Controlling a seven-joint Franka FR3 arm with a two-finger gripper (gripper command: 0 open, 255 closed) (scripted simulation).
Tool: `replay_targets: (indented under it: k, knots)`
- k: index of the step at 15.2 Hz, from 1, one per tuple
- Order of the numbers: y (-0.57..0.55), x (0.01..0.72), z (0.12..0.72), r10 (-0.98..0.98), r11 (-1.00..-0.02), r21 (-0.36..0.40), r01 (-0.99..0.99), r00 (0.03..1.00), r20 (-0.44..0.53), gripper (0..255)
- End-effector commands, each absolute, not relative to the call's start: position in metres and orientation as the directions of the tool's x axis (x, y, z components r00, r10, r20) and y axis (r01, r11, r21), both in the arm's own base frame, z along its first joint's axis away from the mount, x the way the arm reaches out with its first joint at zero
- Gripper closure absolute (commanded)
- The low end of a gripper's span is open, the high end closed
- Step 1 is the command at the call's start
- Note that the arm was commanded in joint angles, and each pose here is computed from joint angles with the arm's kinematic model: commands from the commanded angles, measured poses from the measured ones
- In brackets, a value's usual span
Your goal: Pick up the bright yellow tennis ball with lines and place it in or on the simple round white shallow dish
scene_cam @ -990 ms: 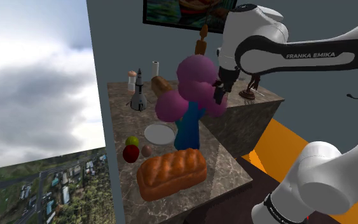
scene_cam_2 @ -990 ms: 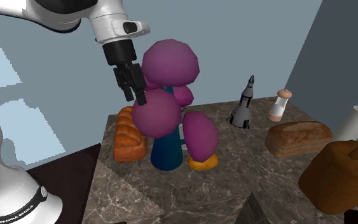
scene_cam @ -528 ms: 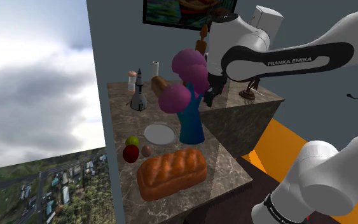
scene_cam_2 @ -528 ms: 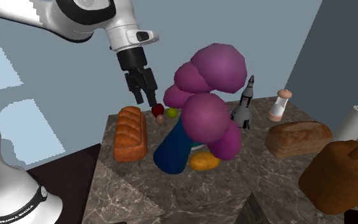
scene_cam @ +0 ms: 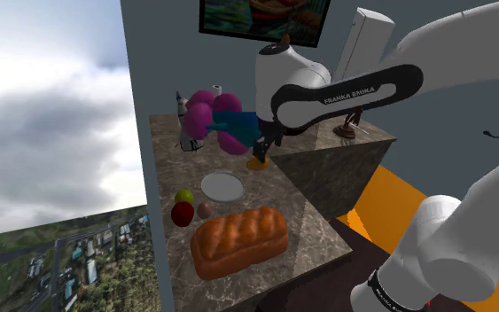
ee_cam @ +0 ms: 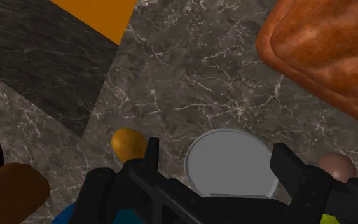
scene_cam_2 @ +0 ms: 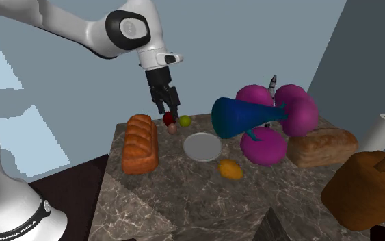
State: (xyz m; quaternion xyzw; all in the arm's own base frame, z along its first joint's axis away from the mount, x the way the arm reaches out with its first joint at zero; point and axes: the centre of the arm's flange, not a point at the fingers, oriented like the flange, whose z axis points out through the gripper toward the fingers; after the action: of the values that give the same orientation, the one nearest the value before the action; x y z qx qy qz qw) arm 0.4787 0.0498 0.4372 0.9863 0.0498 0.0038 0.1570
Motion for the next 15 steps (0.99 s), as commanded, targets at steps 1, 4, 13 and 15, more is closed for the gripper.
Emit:
replay_targets:
  k: [1, 4, 13, 15]
  knots:
    - [0.062, 0.494, 0.422, 0.093, -0.952, 0.292, 0.092, 0.996, -0.009, 0]
    - [0.081, 0.517, 0.400, 0.085, -0.960, 0.266, 0.085, 0.996, -0.012, 0]
    - [0.142, 0.585, 0.335, 0.060, -0.981, 0.186, 0.063, 0.998, -0.021, 0]
    - [0.156, 0.600, 0.321, 0.054, -0.984, 0.168, 0.057, 0.998, -0.024, 0]
